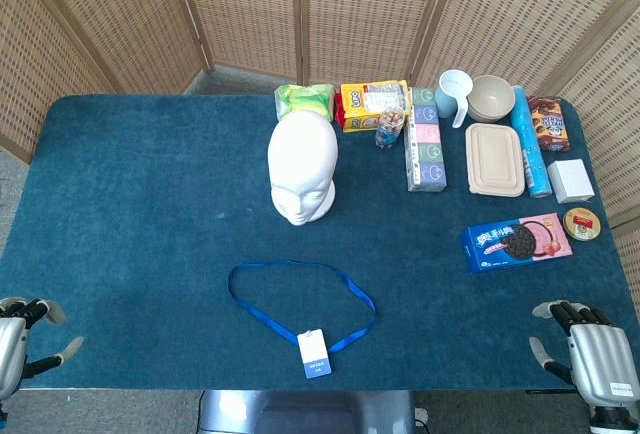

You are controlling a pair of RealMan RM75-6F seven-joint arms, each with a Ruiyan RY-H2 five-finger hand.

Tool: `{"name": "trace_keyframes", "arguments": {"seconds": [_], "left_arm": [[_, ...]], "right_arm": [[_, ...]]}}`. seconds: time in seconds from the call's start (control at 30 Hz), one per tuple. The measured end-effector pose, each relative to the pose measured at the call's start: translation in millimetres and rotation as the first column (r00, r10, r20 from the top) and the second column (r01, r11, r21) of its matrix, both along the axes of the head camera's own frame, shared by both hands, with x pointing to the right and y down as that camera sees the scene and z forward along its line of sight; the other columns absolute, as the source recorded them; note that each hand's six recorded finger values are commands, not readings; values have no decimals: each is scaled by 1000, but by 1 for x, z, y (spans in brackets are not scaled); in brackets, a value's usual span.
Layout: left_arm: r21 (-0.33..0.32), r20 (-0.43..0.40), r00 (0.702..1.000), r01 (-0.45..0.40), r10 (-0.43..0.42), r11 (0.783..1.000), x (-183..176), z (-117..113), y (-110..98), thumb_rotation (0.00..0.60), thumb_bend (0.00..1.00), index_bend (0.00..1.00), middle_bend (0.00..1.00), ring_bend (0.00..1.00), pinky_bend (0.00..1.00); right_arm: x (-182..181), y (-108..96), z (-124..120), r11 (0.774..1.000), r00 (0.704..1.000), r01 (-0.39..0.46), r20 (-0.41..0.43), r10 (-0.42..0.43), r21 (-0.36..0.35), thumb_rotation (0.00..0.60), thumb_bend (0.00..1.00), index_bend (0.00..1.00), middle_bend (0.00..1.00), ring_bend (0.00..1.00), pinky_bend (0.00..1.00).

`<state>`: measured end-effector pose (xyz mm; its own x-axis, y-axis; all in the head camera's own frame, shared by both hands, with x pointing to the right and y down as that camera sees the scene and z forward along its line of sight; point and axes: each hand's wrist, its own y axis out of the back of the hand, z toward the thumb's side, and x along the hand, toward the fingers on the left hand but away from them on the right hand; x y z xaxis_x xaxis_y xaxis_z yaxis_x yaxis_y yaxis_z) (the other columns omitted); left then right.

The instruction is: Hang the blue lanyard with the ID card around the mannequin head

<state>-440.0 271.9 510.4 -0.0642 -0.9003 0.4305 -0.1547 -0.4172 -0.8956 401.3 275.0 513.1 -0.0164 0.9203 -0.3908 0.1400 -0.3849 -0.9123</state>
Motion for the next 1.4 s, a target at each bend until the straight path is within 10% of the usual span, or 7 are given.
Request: {"name": "trace_keyframes", "arguments": {"seconds": [0.83,1.17,1.4], "left_arm": [[-19,6,999,-46,46,999,14,14,-24,507,180,534,542,474,272],[-34,2,999,-54,54,998,22,25,-39,511,180,534,542,474,272],[-43,6,998,-57,57,997,25,32,-46,509,180,534,542,474,272]], "right_arm": [[-35,-50,33,996,993,86,81,-84,-32,600,333,425,464,449,459],[-81,-84,66,985,978,163,141,-153,-62,600,322,425,724,890,936],[-111,-97,85,980,974,184,151,-171,-76,599,291,428,913,1000,1000]]}}
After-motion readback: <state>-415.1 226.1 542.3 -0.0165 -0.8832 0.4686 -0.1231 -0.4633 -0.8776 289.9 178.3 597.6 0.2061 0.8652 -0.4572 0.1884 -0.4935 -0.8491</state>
